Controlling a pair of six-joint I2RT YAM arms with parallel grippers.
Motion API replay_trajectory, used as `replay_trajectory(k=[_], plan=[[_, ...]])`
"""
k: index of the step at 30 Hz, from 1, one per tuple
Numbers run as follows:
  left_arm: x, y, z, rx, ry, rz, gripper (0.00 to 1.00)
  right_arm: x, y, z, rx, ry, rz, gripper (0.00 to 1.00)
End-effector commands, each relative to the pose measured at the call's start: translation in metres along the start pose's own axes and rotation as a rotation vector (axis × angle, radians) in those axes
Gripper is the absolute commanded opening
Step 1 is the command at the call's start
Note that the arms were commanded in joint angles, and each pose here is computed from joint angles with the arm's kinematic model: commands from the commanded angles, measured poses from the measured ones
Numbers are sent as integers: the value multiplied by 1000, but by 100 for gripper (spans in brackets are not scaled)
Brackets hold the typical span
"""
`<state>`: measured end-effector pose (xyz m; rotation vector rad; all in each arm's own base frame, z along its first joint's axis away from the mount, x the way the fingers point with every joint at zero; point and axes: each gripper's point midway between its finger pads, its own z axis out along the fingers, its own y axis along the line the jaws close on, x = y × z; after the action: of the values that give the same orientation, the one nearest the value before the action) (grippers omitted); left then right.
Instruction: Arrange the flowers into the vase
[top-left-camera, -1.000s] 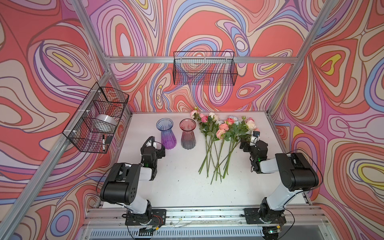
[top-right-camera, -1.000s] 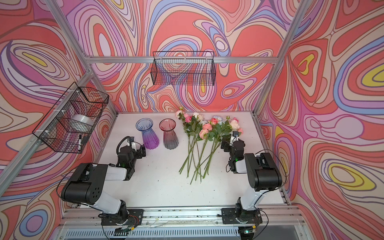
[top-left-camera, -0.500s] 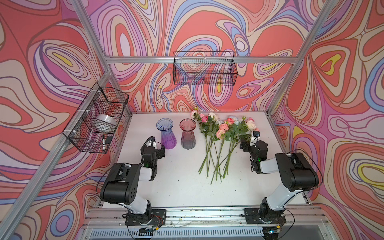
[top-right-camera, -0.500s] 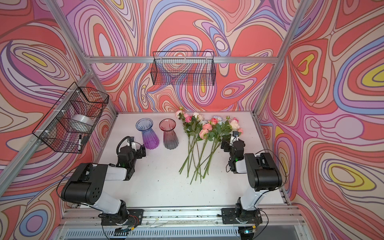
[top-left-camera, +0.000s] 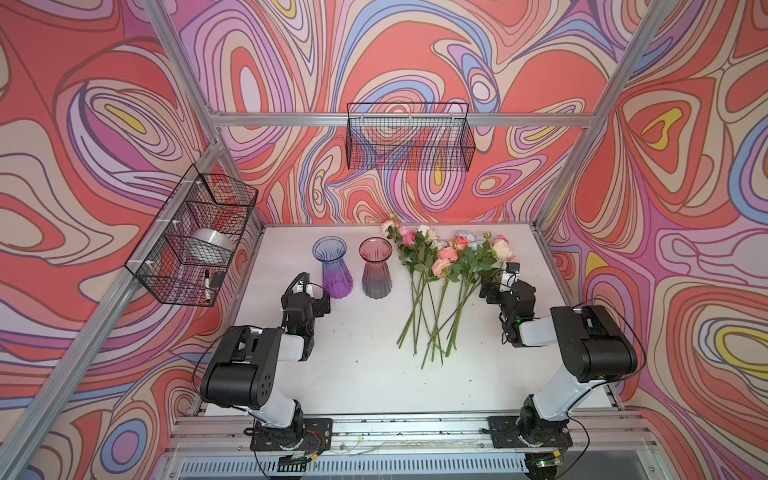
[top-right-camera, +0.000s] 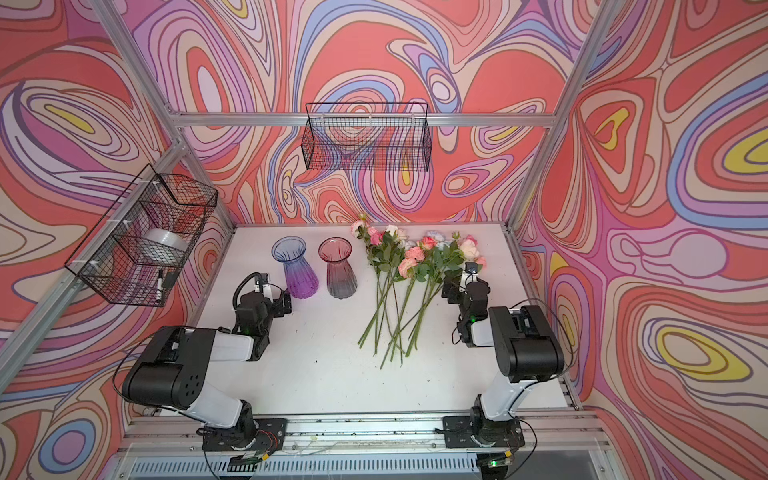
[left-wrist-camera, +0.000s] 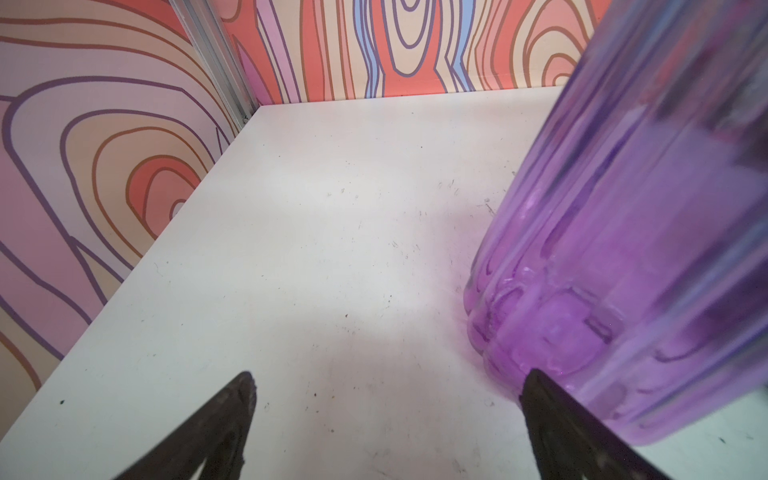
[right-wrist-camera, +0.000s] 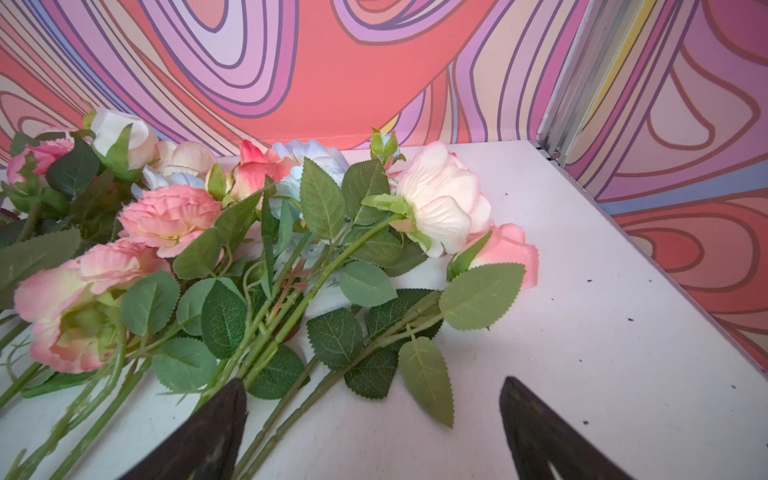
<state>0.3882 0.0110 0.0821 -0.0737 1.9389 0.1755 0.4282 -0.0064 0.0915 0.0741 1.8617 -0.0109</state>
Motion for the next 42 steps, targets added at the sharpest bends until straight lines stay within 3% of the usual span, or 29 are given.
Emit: replay_trajectory(k=[1,15,17,21,27,31,33,34,36,37,38,39,40,42], plan=[[-9,2,0,-3,-23,-10,100,-1,-1,1,-3,-1,3,98],[-9,3,0,-7,-24,-14,100,-1,-2,0,3,-3,3,98],[-12,14,-2,-70,-36,-33,100,-5,-6,-2,27,-16,6,98],[-27,16,-22,-70,-100,-38,100,-29,-18,-3,104,17,30,99],[-66,31,-71,-91,-82,-82,100,-79,-25,-9,175,157,48,99],[-103,33,-117,-35,-143,-141,100,-112,-30,-28,247,244,251,98],[-120,44,-140,-63,-172,-215,100,-128,-14,-32,173,273,316,98],[-132,53,-152,-92,-199,-275,100,-130,-12,-35,176,284,402,99],[-134,83,-177,-225,-188,-516,100,-124,-14,-42,220,325,552,98],[-123,99,-191,-315,-154,-676,100,-127,-3,-41,152,337,562,92],[-112,107,-202,-373,-121,-759,100,-133,9,-40,76,335,569,75],[-111,108,-211,-371,-104,-774,100,-138,23,-39,-3,341,597,57],[-117,100,-214,-308,-94,-714,100,-143,36,-39,-67,357,630,46],[-131,84,-217,-181,-129,-625,100,-147,59,-38,-125,422,647,36]])
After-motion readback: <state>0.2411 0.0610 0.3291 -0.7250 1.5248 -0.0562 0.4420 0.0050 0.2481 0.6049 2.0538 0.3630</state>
